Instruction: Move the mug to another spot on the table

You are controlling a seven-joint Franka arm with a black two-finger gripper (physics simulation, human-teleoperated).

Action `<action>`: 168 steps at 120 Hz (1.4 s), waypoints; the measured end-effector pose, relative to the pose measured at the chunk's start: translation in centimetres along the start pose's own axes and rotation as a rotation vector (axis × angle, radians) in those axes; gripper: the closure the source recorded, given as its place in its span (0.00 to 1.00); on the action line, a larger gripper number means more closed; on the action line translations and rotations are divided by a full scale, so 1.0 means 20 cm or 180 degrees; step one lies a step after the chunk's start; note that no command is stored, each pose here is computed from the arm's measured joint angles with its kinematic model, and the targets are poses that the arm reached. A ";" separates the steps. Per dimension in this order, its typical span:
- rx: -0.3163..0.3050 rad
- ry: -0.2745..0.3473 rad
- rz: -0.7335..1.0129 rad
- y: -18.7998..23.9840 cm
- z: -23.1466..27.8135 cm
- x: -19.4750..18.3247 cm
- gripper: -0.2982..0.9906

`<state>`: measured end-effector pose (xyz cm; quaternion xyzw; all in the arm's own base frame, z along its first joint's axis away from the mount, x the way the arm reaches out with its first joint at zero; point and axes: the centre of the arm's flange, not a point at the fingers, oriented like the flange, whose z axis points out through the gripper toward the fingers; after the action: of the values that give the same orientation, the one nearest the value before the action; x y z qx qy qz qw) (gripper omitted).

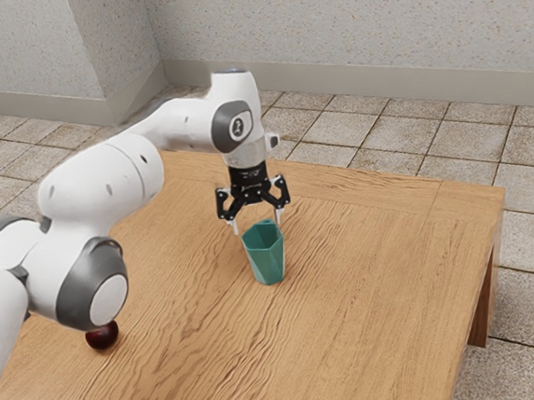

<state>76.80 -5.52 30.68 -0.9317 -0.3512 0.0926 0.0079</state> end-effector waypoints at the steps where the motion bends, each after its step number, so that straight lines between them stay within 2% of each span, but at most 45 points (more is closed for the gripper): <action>1: -0.0001 0.0001 -0.0003 0.00 0.00 0.00 0.23; 45: -0.0004 0.0010 -0.0108 0.04 0.16 0.03 0.24; 85: -0.0034 -0.0024 -0.0147 0.05 0.18 0.02 0.38; 168: -0.0072 -0.0212 -0.0233 0.02 0.20 0.02 0.57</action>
<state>76.74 -5.72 26.64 -0.9147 -0.3861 0.1192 -0.0110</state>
